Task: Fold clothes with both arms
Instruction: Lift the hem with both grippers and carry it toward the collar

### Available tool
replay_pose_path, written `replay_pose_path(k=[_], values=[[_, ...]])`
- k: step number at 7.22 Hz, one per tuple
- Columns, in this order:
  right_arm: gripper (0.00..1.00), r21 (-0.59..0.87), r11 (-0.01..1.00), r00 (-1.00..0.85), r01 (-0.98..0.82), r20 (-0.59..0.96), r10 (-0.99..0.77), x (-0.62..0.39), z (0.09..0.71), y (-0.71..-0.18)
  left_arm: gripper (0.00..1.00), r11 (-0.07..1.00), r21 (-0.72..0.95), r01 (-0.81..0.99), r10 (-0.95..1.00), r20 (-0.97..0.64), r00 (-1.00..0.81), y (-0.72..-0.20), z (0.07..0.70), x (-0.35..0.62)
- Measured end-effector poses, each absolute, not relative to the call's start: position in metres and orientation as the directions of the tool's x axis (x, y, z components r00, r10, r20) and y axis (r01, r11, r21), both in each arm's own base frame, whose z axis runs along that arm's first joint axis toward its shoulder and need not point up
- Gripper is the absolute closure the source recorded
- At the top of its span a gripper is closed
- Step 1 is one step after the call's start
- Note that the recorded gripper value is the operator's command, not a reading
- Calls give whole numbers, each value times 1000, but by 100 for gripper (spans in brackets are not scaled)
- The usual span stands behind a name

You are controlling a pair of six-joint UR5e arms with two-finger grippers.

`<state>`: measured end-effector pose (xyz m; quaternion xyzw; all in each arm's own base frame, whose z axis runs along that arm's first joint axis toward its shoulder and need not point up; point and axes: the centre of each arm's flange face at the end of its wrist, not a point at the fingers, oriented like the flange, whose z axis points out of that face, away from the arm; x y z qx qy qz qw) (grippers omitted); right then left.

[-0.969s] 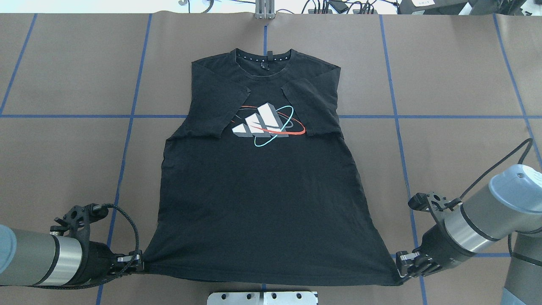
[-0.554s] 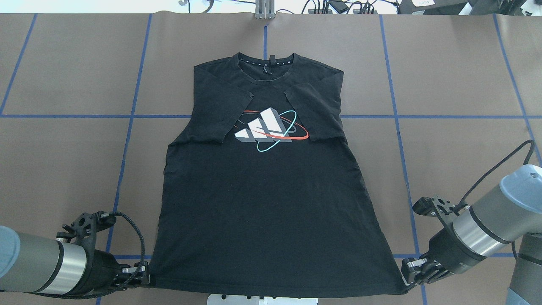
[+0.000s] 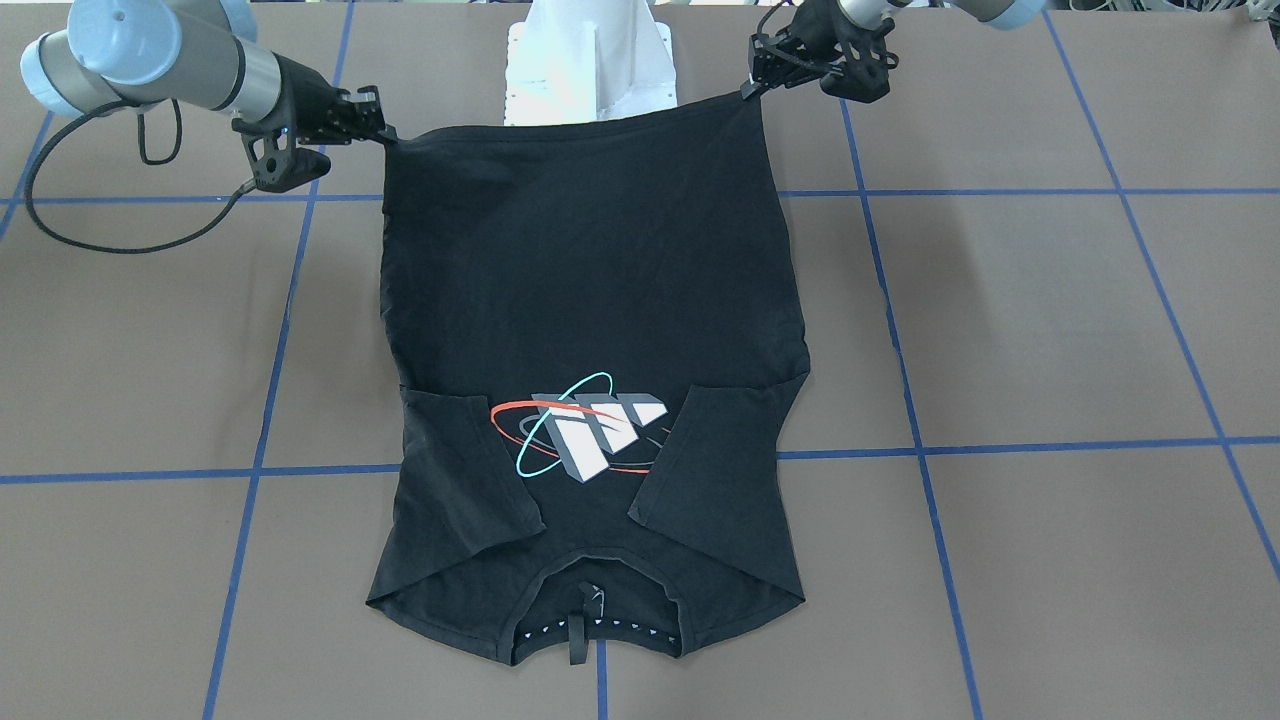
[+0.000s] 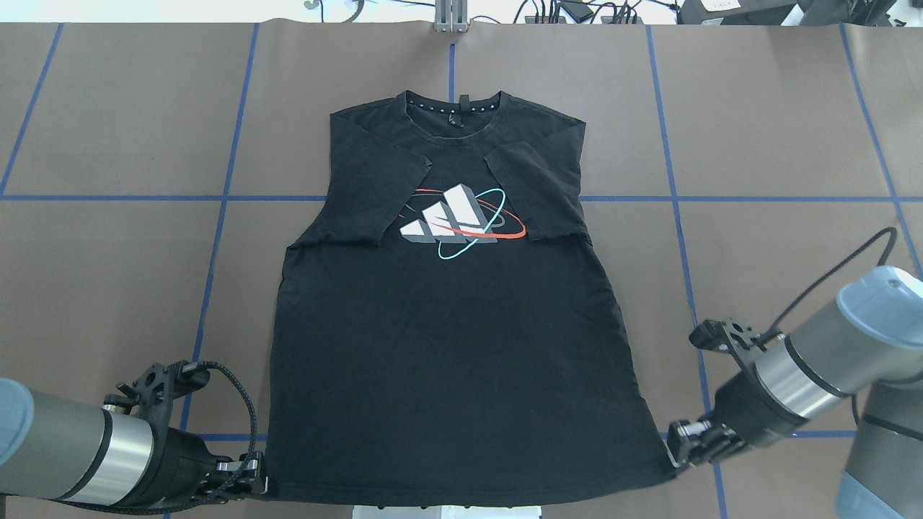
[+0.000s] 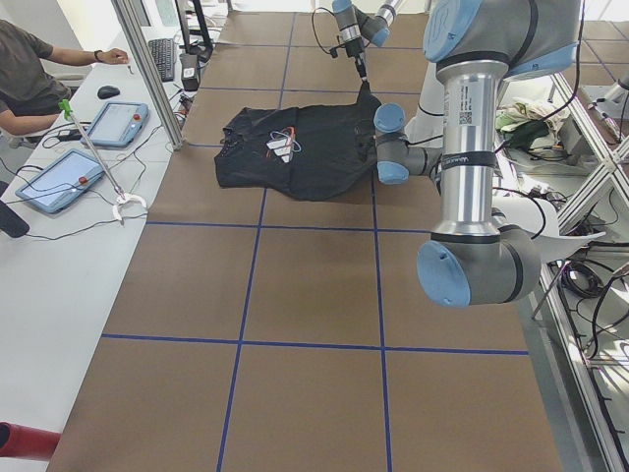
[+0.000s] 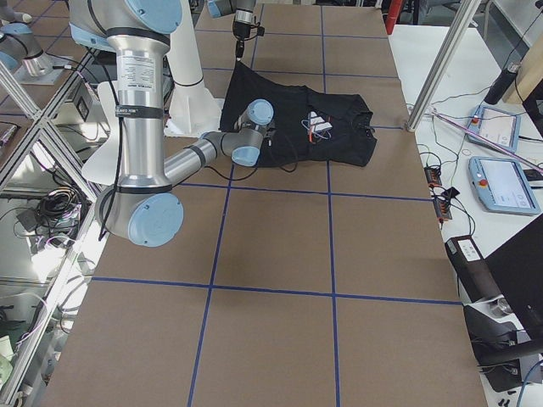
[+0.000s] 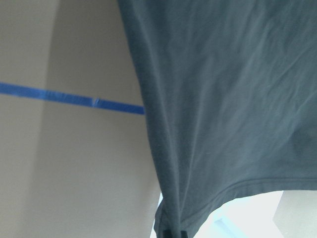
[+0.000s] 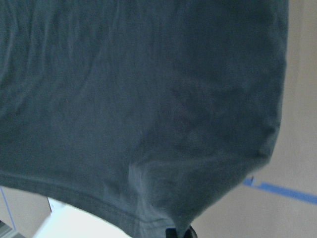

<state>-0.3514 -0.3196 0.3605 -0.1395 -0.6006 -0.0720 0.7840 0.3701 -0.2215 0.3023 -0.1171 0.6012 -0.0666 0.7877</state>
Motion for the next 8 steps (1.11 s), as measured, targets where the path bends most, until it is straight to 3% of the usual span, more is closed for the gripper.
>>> replay_pose_path(k=[4, 8], values=[[100, -131, 988, 234, 83, 966, 108, -317, 342, -450, 100, 962, -243, 121, -265, -939, 217, -339, 300, 351], [100, -199, 978, 263, -64, 942, 209, -296, 361, -565, 100, 968, -107, 226, -171, -942, 288, -469, 347, 303]])
